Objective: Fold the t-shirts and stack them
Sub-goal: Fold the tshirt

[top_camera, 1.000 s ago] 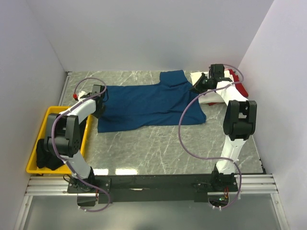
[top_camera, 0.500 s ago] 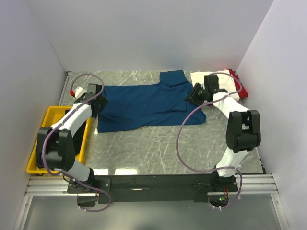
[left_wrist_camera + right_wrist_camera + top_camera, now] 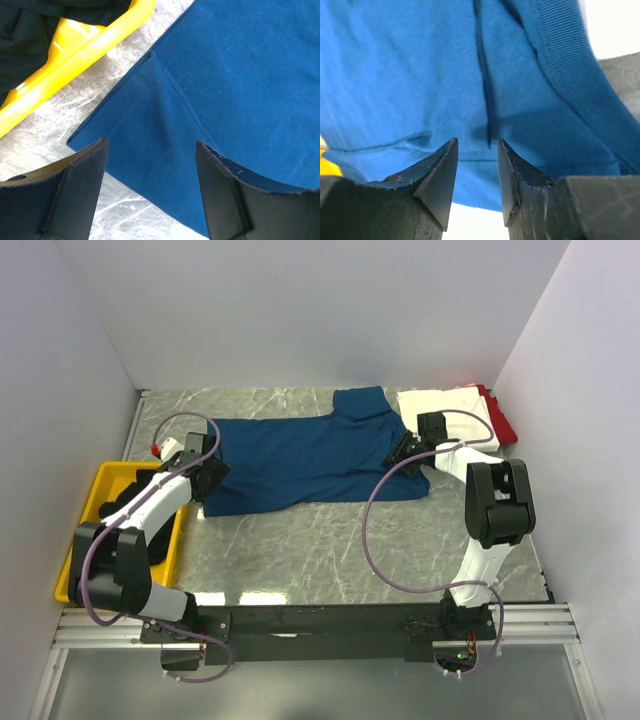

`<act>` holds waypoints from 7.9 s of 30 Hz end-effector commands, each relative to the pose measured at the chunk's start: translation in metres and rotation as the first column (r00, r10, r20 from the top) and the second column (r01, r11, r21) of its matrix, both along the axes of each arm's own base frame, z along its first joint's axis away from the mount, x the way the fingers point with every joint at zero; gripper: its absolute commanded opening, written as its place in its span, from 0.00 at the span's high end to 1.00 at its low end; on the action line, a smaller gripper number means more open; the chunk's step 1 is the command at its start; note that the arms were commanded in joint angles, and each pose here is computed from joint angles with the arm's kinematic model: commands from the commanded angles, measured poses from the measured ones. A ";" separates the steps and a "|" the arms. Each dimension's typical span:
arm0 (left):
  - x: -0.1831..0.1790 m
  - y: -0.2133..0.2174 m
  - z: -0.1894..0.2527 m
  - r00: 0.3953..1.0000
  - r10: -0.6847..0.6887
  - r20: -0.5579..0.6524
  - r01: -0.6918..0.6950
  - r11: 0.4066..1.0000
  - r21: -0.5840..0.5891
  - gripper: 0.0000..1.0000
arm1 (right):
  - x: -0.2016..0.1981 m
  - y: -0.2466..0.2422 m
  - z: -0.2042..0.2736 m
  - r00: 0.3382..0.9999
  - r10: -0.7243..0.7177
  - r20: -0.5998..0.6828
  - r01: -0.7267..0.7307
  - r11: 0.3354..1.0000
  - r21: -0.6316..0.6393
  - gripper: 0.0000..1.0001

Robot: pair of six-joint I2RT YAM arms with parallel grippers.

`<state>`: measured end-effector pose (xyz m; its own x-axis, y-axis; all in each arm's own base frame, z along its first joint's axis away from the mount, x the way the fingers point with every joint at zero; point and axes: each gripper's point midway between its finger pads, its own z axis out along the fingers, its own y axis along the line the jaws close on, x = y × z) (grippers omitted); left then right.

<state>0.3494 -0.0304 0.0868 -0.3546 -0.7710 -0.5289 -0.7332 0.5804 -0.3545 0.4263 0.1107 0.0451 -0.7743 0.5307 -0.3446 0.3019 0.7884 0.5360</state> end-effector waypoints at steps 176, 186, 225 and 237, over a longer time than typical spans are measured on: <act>-0.047 0.026 -0.047 0.998 0.061 -0.010 -0.060 0.994 0.087 0.99 | -0.054 -0.091 0.002 0.921 -0.359 0.153 0.355 0.933 0.053 0.97; -0.072 0.035 -0.020 0.995 0.097 0.024 -0.099 0.991 0.094 0.99 | -0.114 -0.113 0.040 0.904 -0.389 0.179 0.394 0.919 0.008 1.00; -0.046 0.019 0.088 0.971 0.024 0.236 -0.031 0.999 0.028 0.32 | -0.127 -0.090 0.141 0.896 -0.281 0.343 0.258 0.960 0.111 0.27; 0.071 -0.018 0.071 0.984 -0.117 0.137 0.111 0.993 0.046 0.35 | 0.028 -0.105 0.115 0.904 -0.319 0.285 0.313 0.947 0.068 0.51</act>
<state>0.3888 -0.0394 0.1335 -0.3654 -0.7316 -0.5755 -0.6707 0.6356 -0.3822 0.4168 0.0163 0.1492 -0.4854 0.7408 -0.4644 0.3795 0.6570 0.6514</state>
